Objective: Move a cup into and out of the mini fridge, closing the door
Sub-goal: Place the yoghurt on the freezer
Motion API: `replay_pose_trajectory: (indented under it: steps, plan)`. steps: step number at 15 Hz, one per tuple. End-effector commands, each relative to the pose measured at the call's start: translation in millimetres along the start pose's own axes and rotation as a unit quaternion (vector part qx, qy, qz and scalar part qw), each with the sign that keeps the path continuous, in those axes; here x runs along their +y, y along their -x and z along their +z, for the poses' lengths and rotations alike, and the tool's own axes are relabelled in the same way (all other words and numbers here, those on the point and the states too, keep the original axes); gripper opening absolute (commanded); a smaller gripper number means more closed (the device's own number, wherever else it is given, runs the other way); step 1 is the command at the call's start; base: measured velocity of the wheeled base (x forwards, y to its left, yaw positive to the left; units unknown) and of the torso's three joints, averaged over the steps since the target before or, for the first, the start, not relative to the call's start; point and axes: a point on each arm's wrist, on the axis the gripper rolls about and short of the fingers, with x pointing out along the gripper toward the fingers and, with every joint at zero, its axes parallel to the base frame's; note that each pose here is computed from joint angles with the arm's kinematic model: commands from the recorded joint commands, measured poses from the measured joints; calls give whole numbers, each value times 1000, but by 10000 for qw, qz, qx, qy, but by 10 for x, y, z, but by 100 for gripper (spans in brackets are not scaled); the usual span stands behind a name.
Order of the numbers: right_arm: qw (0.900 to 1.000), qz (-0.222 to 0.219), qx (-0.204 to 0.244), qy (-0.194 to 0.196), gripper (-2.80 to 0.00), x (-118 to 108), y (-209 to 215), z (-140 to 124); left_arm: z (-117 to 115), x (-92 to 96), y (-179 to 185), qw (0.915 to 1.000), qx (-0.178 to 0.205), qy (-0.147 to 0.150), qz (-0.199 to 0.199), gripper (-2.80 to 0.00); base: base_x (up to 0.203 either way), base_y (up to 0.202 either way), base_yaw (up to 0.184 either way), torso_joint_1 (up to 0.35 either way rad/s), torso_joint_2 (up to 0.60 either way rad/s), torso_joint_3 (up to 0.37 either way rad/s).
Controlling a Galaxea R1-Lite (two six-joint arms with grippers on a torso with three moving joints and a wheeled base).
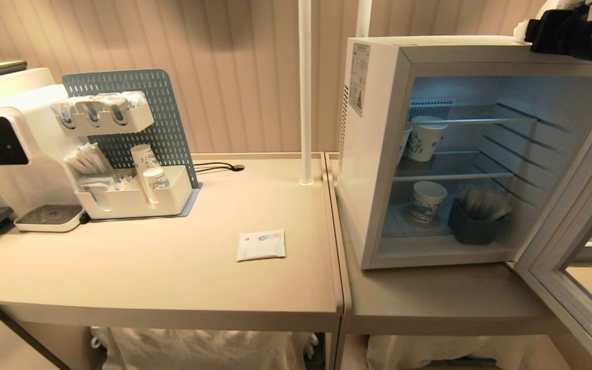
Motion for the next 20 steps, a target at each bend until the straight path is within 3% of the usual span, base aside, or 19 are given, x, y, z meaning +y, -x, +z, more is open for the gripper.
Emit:
replay_pose_trajectory:
  steps: [1,20]
  plan:
    - [10000,-8,26,14,0,-14,33,2,-8,0,-3,10000,16,2,9,-280,0,0,0,0,0,0]
    - [9996,175,-207,-85,0,-206,429,284,-8,0,-3,10000,15,2,16,-280,0,0,0,0,0,0]
